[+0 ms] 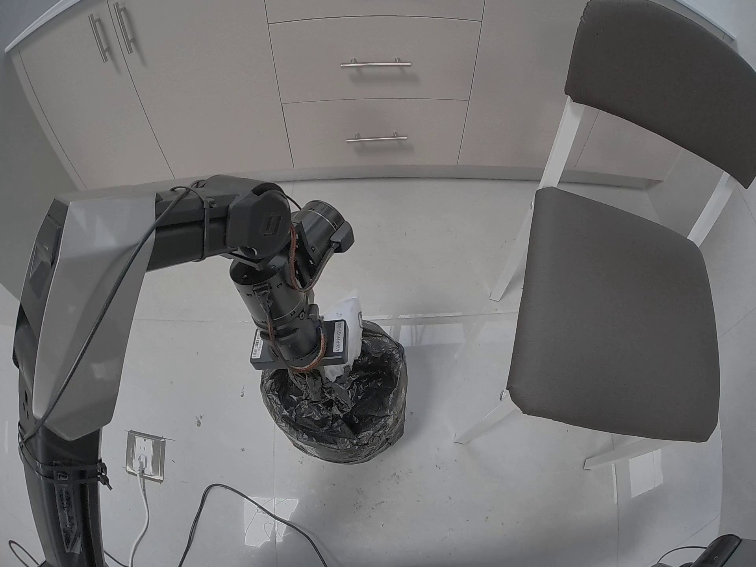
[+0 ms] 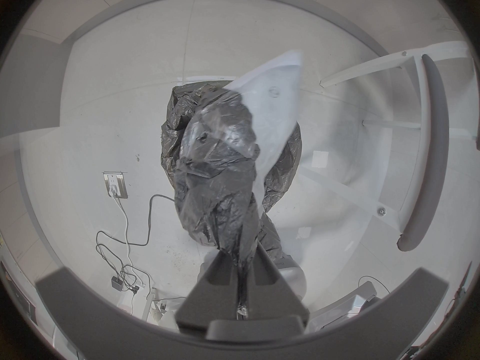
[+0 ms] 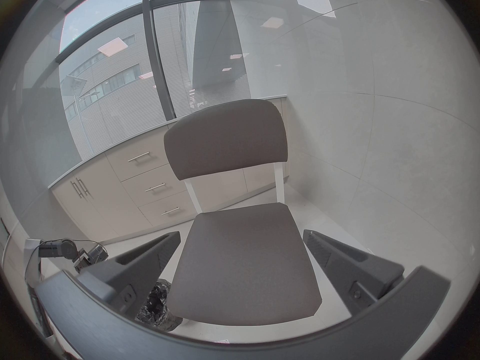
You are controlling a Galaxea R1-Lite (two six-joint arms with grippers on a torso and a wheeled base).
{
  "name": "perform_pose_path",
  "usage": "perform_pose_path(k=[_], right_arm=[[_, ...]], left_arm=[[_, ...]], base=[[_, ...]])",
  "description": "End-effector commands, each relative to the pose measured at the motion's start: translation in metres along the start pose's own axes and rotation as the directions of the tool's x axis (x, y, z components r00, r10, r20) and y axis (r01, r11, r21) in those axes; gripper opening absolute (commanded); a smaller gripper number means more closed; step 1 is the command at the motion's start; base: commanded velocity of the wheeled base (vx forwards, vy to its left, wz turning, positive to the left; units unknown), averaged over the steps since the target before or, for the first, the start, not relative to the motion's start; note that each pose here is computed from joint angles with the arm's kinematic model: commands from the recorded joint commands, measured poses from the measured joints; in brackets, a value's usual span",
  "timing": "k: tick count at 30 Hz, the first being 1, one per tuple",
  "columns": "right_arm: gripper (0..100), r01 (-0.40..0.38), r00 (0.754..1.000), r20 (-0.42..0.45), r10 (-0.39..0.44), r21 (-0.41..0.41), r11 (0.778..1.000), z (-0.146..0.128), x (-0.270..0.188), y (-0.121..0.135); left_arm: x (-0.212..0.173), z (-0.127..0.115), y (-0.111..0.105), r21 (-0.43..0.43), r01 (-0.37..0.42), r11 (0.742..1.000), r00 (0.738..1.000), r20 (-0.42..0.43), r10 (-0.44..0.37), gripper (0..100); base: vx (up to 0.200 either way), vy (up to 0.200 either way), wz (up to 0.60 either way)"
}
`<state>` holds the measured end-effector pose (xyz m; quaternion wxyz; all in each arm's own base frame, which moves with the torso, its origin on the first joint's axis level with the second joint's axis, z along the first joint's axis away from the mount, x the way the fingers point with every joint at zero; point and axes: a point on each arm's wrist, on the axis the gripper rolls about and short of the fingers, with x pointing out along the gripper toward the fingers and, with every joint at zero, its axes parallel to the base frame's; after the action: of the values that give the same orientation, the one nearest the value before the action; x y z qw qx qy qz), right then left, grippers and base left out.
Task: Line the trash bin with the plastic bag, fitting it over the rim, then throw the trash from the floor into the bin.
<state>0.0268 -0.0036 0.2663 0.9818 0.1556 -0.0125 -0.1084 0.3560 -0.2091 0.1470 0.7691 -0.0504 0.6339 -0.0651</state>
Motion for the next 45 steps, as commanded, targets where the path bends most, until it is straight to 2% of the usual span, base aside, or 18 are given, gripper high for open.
perform_pose_path(k=[1,11,19,20,27,36,45], right_arm=[[100,-0.001,1.0,-0.004,0.001,-0.001,1.0,-0.002,0.0,-0.001],[100,-0.01,1.0,-0.006,0.01,0.001,1.0,-0.002,0.0,-0.001],[100,-0.01,1.0,-0.005,0.01,0.005,1.0,-0.002,0.0,0.0],[100,-0.01,1.0,-0.005,0.01,0.005,1.0,-0.002,0.0,0.0],[100,-0.016,1.0,0.006,0.016,0.012,1.0,0.0,-0.003,-0.001],[100,-0.018,1.0,0.008,0.018,0.017,1.0,-0.001,-0.004,-0.002],[100,-0.04,0.999,0.01,0.039,0.022,0.999,-0.001,-0.007,-0.003]], left_arm=[[0.002,-0.001,-0.001,0.0,-0.005,1.0,1.0,-0.009,0.005,0],[0.007,0.0,0.003,-0.018,-0.018,1.0,0.999,-0.028,0.018,0],[0.026,0.006,0.008,-0.049,-0.037,0.998,0.998,-0.053,0.035,0],[0.027,0.007,0.009,-0.052,-0.038,0.998,0.998,-0.052,0.035,100],[0.032,0.01,0.008,-0.053,-0.031,0.998,0.999,-0.033,0.029,100],[0.031,0.017,0.0,-0.044,-0.086,0.995,0.989,0.115,0.09,100],[0.041,0.019,-0.001,-0.041,-0.092,0.995,0.989,0.113,0.096,100]], base=[[0.0,0.0,0.0],[0.0,0.0,0.0],[0.0,0.0,0.0],[0.0,0.0,0.0],[0.0,0.0,0.0],[0.0,0.0,0.0],[0.0,0.0,0.0]])
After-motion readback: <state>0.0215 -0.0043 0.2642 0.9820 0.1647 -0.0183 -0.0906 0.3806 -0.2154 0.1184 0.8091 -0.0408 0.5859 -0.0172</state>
